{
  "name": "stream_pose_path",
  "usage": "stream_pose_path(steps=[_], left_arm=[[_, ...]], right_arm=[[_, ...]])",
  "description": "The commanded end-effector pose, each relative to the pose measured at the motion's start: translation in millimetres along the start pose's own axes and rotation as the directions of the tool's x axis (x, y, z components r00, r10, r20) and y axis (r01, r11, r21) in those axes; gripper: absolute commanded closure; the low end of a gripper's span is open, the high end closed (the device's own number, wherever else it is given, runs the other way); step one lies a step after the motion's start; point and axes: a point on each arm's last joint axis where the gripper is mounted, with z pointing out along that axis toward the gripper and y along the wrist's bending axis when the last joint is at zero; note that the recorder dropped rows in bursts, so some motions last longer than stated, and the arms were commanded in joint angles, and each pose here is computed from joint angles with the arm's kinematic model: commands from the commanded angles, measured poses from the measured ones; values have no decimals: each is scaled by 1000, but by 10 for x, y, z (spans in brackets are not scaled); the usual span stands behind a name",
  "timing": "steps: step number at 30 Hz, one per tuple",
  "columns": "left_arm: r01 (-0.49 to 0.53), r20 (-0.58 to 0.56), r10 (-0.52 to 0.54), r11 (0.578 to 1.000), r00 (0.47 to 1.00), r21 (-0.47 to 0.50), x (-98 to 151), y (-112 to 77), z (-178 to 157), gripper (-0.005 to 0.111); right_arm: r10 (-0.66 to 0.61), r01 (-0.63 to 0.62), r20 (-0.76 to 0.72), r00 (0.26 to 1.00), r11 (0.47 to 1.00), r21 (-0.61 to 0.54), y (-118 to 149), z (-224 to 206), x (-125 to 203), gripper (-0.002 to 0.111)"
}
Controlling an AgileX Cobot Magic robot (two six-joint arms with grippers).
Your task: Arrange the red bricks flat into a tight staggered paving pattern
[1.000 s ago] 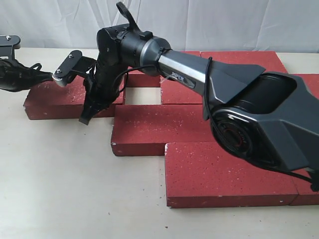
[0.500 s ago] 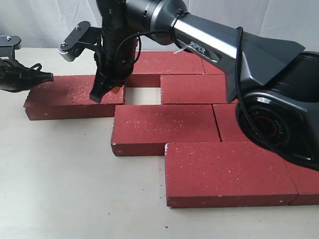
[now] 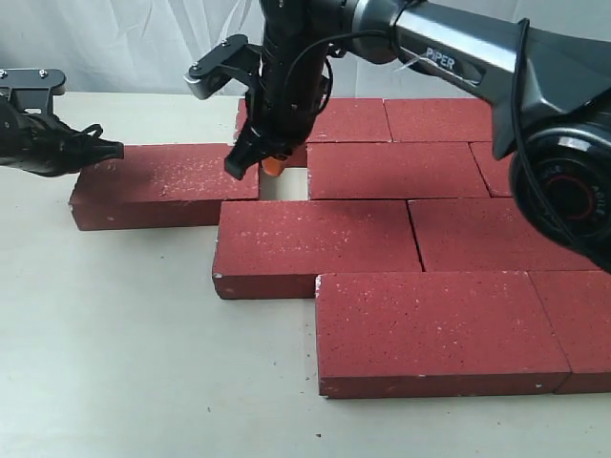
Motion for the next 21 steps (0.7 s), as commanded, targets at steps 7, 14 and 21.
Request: stream_pose_path(steps=[7,14,21], left_arm=[[-32,14,32,999,999,27,25,-174,37,107],[-56,1,56,997,998,50,46,-311,84,107],[-101,-2,101,992,995,80,67,-479,71,107]], right_arm=[[54,-54,-29,998,999,-4,-120,-278,346,109],[90,-91,18,996,995,30,-176,-354,598,109],[87,-92,67,994,992,81,-116,-385,878,109]])
